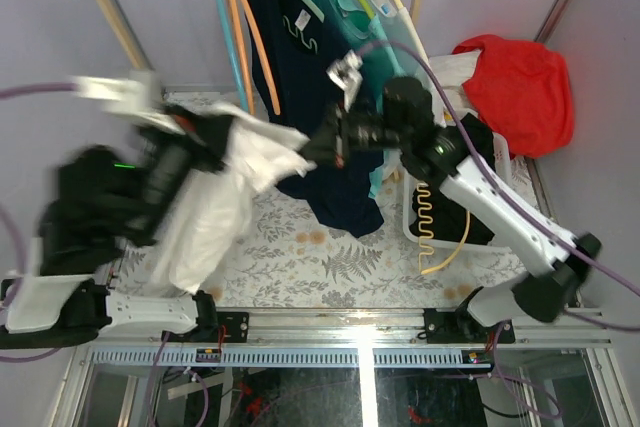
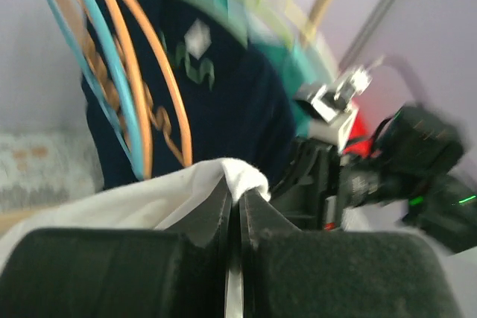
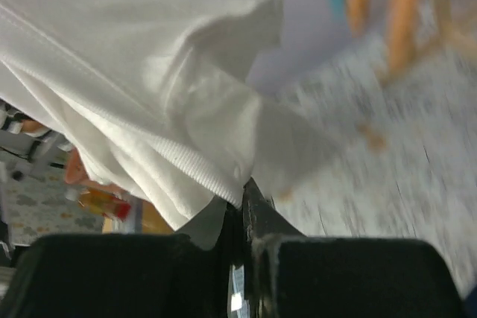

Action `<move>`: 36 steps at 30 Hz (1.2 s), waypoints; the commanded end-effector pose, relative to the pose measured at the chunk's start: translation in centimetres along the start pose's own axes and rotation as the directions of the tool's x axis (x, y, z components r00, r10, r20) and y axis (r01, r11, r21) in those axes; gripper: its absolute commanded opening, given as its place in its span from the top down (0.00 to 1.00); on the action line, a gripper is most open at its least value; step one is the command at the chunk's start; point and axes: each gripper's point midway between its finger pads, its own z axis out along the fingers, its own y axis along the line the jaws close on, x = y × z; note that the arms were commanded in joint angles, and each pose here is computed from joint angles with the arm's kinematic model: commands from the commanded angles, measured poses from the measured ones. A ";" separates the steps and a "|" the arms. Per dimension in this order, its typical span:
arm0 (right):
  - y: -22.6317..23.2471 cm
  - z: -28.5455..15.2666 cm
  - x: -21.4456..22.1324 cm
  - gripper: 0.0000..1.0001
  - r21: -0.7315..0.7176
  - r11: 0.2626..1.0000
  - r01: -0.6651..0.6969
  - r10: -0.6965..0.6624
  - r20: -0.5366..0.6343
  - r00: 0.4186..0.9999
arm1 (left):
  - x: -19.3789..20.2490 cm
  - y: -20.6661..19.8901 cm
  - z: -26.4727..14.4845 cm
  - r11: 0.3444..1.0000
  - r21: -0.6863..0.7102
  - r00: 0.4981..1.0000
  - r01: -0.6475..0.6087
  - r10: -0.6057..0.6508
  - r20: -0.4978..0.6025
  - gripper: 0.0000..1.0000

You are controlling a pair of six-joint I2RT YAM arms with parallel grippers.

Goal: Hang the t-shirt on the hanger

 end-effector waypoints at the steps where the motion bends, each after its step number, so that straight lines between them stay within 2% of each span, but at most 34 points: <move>1: -8.6 -7.5 12.8 1.00 0.372 0.922 -0.106 0.185 -0.184 0.965 | 19.1 -1.5 1.2 0.998 -0.055 0.942 0.041 -0.057 -0.331 1.00; 5: -15.2 -14.1 21.8 1.00 0.649 0.753 -0.113 0.317 -0.207 0.926 | 35.8 1.7 -1.9 0.985 -0.133 0.838 0.112 -0.166 -0.520 1.00; 8: -16.1 -15.2 23.8 1.00 0.683 0.724 -0.100 0.344 -0.231 0.910 | 41.4 3.5 -3.9 0.974 -0.186 0.780 0.127 -0.213 -0.588 1.00; 10: -16.2 -15.1 23.7 1.00 0.685 0.723 -0.090 0.344 -0.244 0.907 | 41.8 3.6 -4.3 0.972 -0.188 0.772 0.144 -0.229 -0.593 1.00; 12: -16.4 -15.4 23.5 1.00 0.700 0.711 -0.071 0.341 -0.255 0.905 | 41.0 4.3 -4.2 0.973 -0.199 0.790 0.115 -0.211 -0.576 1.00; 17: -17.4 -16.9 23.4 1.00 0.760 0.650 -0.021 0.329 -0.257 0.909 | 37.6 6.2 -3.9 0.972 -0.231 0.844 0.050 -0.165 -0.510 1.00; 20: -18.3 -18.3 23.0 1.00 0.809 0.587 0.019 0.299 -0.239 0.924 | 35.1 6.9 -3.8 0.966 -0.252 0.873 0.060 -0.173 -0.456 1.00; 26: -18.8 -19.3 20.9 1.00 0.849 0.525 0.065 0.248 -0.225 0.942 | 30.7 7.3 -3.5 0.968 -0.243 0.910 0.059 -0.152 -0.386 1.00; 30: -18.6 -19.8 18.8 1.00 0.865 0.496 0.074 0.192 -0.193 0.962 | 31.3 7.7 -3.5 0.969 -0.245 0.911 0.021 -0.119 -0.396 1.00; 33: -17.5 -18.8 18.5 0.98 0.825 0.562 0.047 0.174 -0.174 0.969 | 33.8 6.2 -3.3 0.982 -0.187 0.885 0.018 -0.102 -0.454 1.00; 35: -16.9 -18.2 19.4 0.87 0.798 0.602 0.018 0.215 -0.183 0.959 | 36.2 5.5 -3.1 0.985 -0.171 0.864 0.006 -0.091 -0.496 1.00; 36: -16.6 -18.1 20.0 0.77 0.792 0.611 0.003 0.239 -0.189 0.952 | 37.4 5.1 -3.0 0.988 -0.157 0.855 0.006 -0.087 -0.512 1.00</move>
